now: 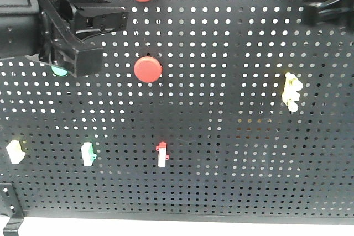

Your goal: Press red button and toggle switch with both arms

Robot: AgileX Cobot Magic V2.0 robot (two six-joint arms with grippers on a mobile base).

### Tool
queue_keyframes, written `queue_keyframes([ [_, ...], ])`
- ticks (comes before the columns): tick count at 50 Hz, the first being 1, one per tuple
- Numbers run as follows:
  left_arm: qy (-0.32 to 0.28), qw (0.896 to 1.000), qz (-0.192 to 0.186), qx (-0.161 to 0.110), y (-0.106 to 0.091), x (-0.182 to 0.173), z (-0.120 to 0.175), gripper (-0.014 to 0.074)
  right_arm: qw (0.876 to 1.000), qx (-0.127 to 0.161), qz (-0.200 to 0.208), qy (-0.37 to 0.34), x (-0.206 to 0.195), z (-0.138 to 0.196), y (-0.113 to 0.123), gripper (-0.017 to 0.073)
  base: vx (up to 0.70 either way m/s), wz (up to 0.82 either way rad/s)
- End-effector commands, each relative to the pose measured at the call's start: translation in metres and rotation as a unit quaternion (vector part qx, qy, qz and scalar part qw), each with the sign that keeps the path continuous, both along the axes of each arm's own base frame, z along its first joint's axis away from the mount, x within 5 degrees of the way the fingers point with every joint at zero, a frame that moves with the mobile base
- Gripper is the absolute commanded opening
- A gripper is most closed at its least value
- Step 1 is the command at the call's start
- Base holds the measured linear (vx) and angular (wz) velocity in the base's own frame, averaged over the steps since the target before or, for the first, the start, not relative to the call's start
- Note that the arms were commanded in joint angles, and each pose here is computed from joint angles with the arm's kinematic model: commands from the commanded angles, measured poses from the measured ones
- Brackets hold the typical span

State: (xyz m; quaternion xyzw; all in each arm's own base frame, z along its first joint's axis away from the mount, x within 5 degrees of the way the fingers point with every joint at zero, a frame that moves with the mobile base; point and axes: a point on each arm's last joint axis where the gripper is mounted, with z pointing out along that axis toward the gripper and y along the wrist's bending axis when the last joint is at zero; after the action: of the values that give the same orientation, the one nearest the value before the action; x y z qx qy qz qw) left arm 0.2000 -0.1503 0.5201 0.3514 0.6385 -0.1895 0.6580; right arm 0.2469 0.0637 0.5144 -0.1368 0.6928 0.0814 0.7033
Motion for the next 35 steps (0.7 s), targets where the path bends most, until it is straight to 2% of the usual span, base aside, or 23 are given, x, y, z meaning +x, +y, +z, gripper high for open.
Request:
queue_keyframes([
  [1, -0.042, 0.998, 0.010, -0.053, 0.008, -0.011, 0.022, 0.0001, 0.997, 0.014, -0.014, -0.069, -0.012, 0.024, -0.006, -0.0003, 0.00, 0.00],
  [14, -0.029, 0.999, 0.016, -0.041, 0.009, -0.010, 0.019, 0.0001, 0.999, -0.024, -0.013, -0.026, -0.035, 0.022, -0.011, -0.0003, 0.00, 0.00],
  [19, 0.003, 0.999, 0.038, -0.026, 0.013, -0.006, 0.013, 0.0001, 0.999, -0.026, -0.024, -0.003, -0.049, 0.021, -0.016, -0.0003, 0.00, 0.00],
  [20, 0.012, 0.999, 0.048, -0.015, 0.015, -0.005, 0.010, 0.0001, 0.999, -0.027, -0.029, -0.003, -0.053, 0.020, -0.018, -0.0003, 0.00, 0.00],
  [22, 0.035, 0.997, 0.064, -0.010, 0.019, -0.002, 0.004, 0.0001, 0.999, -0.033, -0.039, -0.003, -0.060, 0.017, -0.021, -0.0003, 0.00, 0.00],
  [23, 0.046, 0.996, 0.078, 0.002, 0.021, 0.001, -0.001, 0.0001, 0.999, -0.032, -0.044, -0.004, -0.066, 0.015, -0.024, -0.0003, 0.00, 0.00],
  [25, 0.065, 0.993, 0.096, 0.007, 0.024, 0.004, -0.007, 0.0001, 0.998, -0.035, -0.053, -0.001, -0.071, 0.010, -0.026, -0.0003, 0.00, 0.00],
  [29, 0.104, 0.982, 0.152, 0.043, 0.035, 0.013, -0.028, 0.0001, 0.996, -0.045, -0.070, 0.011, -0.083, -0.010, -0.032, -0.0003, 0.00, 0.00],
  [35, 0.154, 0.958, 0.225, 0.086, 0.053, 0.019, -0.068, 0.0001, 0.996, -0.044, -0.078, 0.015, -0.111, -0.042, -0.040, -0.0003, 0.00, 0.00],
])
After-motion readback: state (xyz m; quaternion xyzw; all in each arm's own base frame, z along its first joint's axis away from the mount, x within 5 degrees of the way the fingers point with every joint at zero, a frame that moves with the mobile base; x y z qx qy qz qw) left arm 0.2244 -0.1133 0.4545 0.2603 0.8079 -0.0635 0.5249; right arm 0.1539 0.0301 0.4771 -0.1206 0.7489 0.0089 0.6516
